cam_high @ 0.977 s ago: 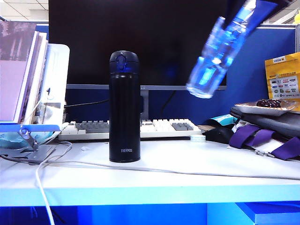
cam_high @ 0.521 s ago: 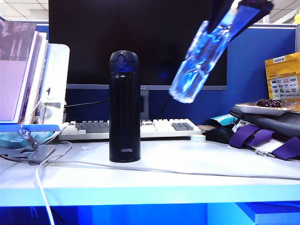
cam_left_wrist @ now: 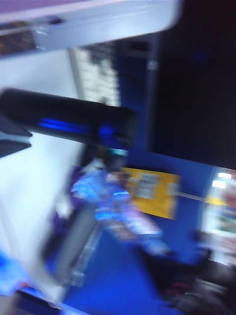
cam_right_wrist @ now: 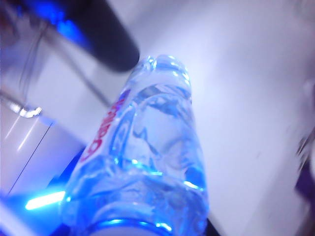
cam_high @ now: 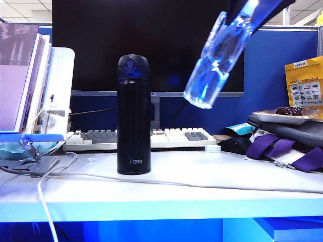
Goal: Pick up the mineral water bottle and place it vertically to the right of the black thermos cup.
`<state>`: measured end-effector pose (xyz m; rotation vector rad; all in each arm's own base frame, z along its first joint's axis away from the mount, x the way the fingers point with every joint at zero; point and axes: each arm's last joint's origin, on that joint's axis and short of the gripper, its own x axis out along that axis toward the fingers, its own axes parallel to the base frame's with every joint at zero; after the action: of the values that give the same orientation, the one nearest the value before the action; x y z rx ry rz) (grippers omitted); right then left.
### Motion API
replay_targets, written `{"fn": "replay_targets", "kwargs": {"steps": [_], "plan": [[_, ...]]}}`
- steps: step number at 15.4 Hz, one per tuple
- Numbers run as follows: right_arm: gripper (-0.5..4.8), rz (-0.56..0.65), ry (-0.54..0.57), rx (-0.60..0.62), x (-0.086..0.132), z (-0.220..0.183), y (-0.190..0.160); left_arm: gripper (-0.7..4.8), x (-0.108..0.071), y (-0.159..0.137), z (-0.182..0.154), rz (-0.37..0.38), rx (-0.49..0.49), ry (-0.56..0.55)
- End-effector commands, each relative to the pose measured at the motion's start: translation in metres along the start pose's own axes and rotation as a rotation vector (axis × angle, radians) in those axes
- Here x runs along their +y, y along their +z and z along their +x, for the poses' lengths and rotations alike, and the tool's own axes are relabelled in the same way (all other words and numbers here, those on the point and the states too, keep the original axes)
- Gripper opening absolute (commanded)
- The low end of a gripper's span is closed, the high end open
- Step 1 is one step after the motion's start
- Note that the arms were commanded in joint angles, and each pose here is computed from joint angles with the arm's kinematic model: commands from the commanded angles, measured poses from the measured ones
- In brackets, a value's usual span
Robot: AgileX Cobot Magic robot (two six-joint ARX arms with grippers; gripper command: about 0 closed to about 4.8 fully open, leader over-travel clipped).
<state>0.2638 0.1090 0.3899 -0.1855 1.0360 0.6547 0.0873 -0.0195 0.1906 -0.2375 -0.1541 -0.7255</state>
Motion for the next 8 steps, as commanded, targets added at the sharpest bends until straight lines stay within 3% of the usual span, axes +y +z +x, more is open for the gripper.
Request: {"fn": "replay_targets", "kwargs": {"steps": [1, 3, 8], "plan": [[0.00, -0.034, 0.009, -0.061, 0.005, -0.013, 0.000, 0.31, -0.005, 0.011, 0.001, -0.036, -0.126, 0.025], [0.00, -0.039, 0.007, -0.078, 0.006, -0.017, 0.000, 0.31, -0.009, 0.019, 0.002, -0.032, -0.180, 0.044], [0.00, -0.043, 0.008, -0.093, 0.008, -0.024, -0.003, 0.31, -0.012, 0.030, 0.006, -0.050, -0.163, -0.010]]}}
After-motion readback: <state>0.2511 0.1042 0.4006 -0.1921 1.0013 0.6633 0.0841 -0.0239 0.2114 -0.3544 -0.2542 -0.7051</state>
